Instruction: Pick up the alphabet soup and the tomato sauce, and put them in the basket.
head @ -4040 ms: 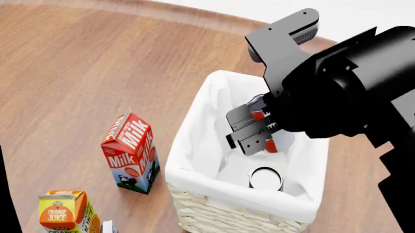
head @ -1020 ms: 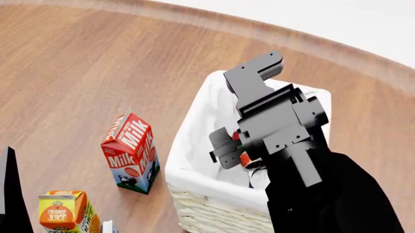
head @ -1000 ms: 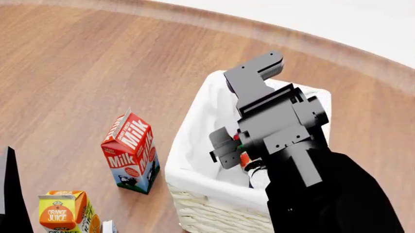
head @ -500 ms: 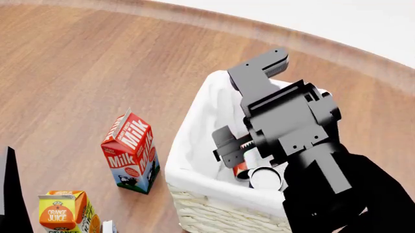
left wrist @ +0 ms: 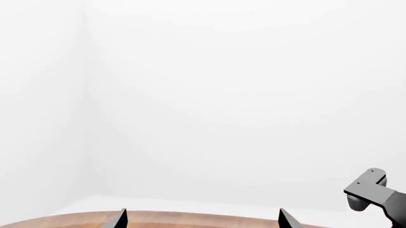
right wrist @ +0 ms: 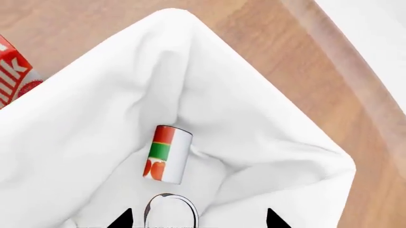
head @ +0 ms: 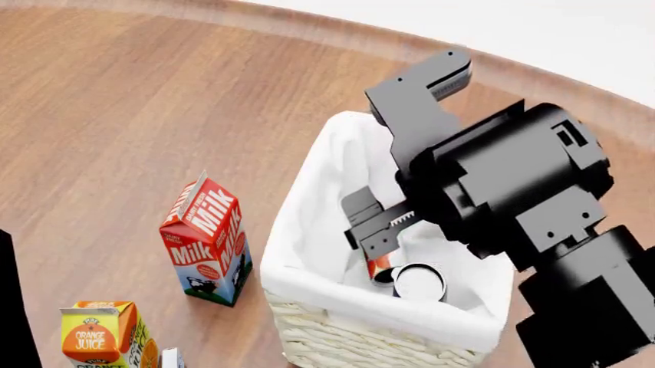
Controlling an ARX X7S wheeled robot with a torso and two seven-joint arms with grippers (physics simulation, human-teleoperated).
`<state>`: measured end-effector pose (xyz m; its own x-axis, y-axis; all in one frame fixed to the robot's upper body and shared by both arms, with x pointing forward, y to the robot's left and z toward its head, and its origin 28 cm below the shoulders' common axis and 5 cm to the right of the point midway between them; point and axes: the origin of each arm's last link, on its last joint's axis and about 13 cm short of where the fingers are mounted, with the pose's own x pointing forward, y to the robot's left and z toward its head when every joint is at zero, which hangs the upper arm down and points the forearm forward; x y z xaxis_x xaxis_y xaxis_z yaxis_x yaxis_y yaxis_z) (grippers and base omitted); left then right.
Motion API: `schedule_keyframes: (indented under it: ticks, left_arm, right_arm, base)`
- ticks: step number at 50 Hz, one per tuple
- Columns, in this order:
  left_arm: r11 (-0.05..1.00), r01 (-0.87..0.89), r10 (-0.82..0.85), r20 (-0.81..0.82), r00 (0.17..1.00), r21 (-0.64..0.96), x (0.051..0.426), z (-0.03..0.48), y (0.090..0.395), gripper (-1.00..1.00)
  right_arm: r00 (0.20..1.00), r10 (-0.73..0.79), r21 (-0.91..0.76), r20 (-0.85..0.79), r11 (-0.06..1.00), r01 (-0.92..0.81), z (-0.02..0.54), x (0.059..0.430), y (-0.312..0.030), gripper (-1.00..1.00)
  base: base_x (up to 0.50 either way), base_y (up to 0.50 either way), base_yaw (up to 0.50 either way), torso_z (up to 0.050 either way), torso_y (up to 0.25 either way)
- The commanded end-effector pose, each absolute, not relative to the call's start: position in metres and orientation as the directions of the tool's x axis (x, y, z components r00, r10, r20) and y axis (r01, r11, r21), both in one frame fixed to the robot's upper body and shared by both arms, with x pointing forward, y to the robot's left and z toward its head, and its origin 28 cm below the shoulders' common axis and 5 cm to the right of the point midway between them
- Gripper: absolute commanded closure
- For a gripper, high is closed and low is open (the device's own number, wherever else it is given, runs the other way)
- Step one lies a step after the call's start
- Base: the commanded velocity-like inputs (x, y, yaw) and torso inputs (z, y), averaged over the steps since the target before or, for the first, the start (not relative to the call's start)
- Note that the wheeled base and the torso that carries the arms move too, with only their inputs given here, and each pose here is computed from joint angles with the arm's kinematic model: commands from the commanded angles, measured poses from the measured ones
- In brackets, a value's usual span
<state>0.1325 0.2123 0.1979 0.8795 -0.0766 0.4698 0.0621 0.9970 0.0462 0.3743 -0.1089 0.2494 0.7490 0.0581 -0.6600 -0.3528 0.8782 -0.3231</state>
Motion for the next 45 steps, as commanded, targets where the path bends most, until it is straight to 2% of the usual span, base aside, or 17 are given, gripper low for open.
schedule_keyframes:
  ticks: [1, 26, 38, 45]
  left_arm:
    - [0.997, 0.068, -0.083, 0.473, 0.877, 0.048, 0.131, 0.198, 0.211, -1.0]
    - [0.996, 0.077, -0.093, 0.469, 0.878, 0.052, 0.131, 0.195, 0.209, -1.0]
    - [0.996, 0.077, -0.091, 0.468, 0.879, 0.049, 0.131, 0.196, 0.21, -1.0]
    - [0.996, 0.079, -0.093, 0.468, 0.879, 0.051, 0.13, 0.196, 0.209, -1.0]
  right_arm:
    - [0.773, 0.065, -0.345, -0.632, 0.869, -0.355, 0.262, 0.357, -0.113, -1.0]
    - [0.926, 0.106, -0.332, -0.363, 0.914, -0.234, 0.251, 0.276, -0.143, -1.0]
    - [0.989, 0.085, -0.366, -0.123, 0.922, -0.125, 0.231, 0.239, -0.153, -1.0]
    - [0.997, 0.073, -0.413, 0.035, 0.909, -0.052, 0.23, 0.225, -0.15, -1.0]
  base:
    - [0.0, 0.0, 0.0, 0.0, 0.0]
    - [0.0, 0.0, 0.0, 0.0, 0.0]
    - [0.0, 0.0, 0.0, 0.0, 0.0]
    - [0.0, 0.0, 0.0, 0.0, 0.0]
